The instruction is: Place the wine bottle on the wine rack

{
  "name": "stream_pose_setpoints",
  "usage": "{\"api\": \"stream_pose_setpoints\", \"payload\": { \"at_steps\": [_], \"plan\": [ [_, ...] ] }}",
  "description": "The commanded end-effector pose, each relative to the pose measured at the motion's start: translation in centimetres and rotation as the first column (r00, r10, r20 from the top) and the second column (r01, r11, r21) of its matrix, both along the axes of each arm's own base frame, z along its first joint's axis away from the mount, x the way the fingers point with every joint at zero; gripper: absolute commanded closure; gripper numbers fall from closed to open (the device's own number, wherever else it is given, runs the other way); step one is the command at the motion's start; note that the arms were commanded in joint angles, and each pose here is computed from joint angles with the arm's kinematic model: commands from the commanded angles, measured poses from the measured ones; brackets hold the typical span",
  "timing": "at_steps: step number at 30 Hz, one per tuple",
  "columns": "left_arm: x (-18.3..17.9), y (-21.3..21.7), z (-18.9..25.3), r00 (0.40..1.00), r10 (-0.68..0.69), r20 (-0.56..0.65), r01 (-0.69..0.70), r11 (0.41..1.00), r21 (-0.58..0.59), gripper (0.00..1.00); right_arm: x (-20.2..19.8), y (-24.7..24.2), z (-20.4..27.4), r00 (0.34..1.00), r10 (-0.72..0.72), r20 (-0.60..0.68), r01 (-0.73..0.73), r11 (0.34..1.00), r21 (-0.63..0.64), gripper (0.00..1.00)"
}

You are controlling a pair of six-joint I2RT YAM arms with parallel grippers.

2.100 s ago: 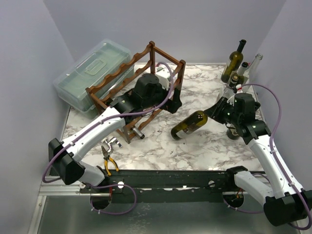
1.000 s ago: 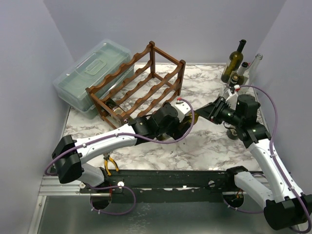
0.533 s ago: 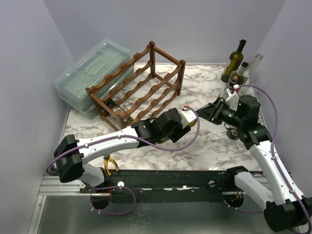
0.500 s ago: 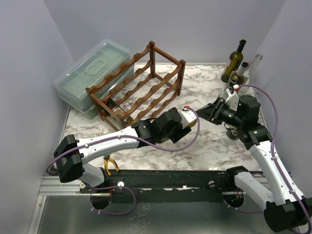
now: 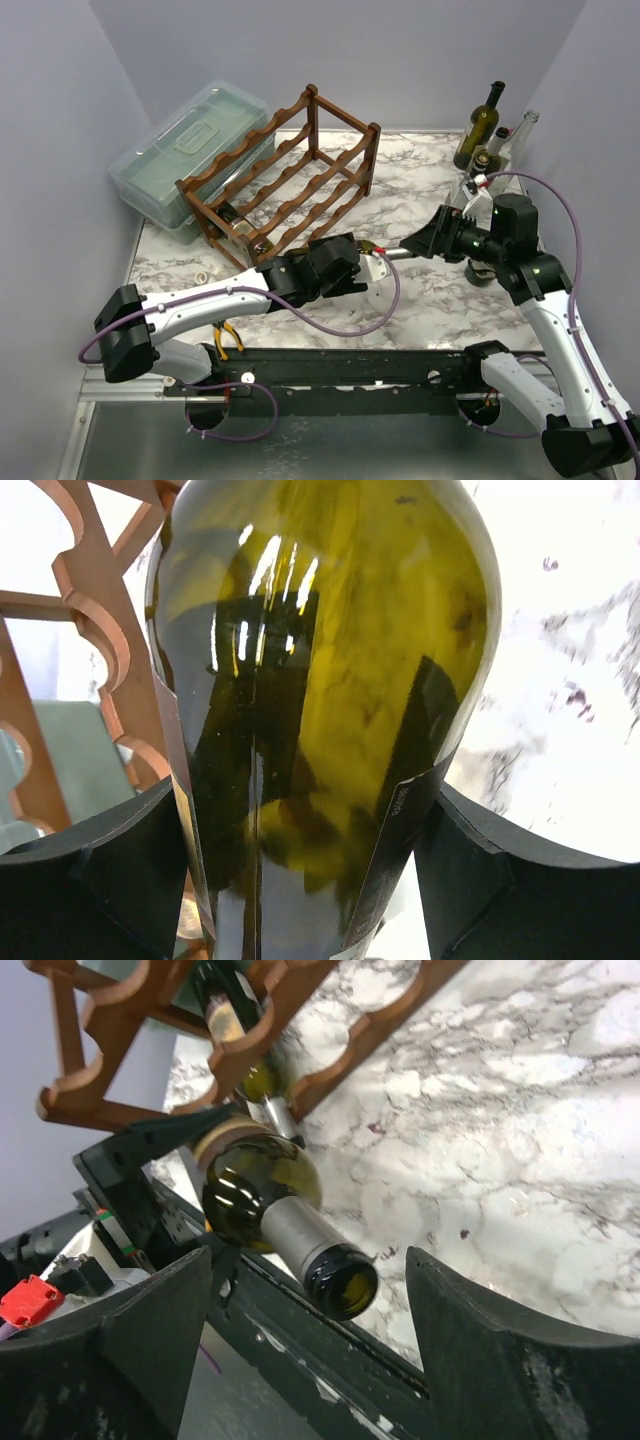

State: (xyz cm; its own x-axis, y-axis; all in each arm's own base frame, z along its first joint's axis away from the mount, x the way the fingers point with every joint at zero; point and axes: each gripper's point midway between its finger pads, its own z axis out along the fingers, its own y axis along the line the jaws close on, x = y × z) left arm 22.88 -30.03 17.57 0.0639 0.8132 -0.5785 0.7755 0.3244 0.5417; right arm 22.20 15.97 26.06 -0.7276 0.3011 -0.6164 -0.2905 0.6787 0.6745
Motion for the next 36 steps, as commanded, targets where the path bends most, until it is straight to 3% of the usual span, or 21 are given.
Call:
{"api": "stream_pose_setpoints", "payload": {
  "at_steps": [1,7,21,30,36],
  "plan": [
    [-0.4,0.5,2.3,0.975,-0.174,0.137,0.169,0.984,0.053,1.0,-1.3,-0.7,-0.5,0.998,0.059,-0.001,-0.059,0.994,-0.097,0.18],
    [-1.9,0.5,1.2,0.911,-0.357,0.207,0.343,0.934,0.103,1.0,-3.8,-0.7,-1.8,0.977,0.198,-0.077,-0.209,0.962,-0.177,0.14],
    [-2.5,0.0,0.6,0.9,-0.386,0.204,0.38,0.922,0.072,1.0,-8.9,3.9,-5.4,0.859,0.467,-0.21,-0.47,0.882,0.037,0.16],
    [-2.9,-0.1,0.5,0.896,-0.4,0.195,0.397,0.916,0.057,1.0,-11.0,6.5,-8.6,0.749,0.568,-0.34,-0.617,0.785,-0.049,0.26],
    [-4.0,0.1,-0.5,0.887,-0.436,0.151,0.434,0.9,0.046,1.0,-10.7,6.9,-9.9,0.742,0.559,-0.37,-0.62,0.782,-0.061,0.28]
  ]
}}
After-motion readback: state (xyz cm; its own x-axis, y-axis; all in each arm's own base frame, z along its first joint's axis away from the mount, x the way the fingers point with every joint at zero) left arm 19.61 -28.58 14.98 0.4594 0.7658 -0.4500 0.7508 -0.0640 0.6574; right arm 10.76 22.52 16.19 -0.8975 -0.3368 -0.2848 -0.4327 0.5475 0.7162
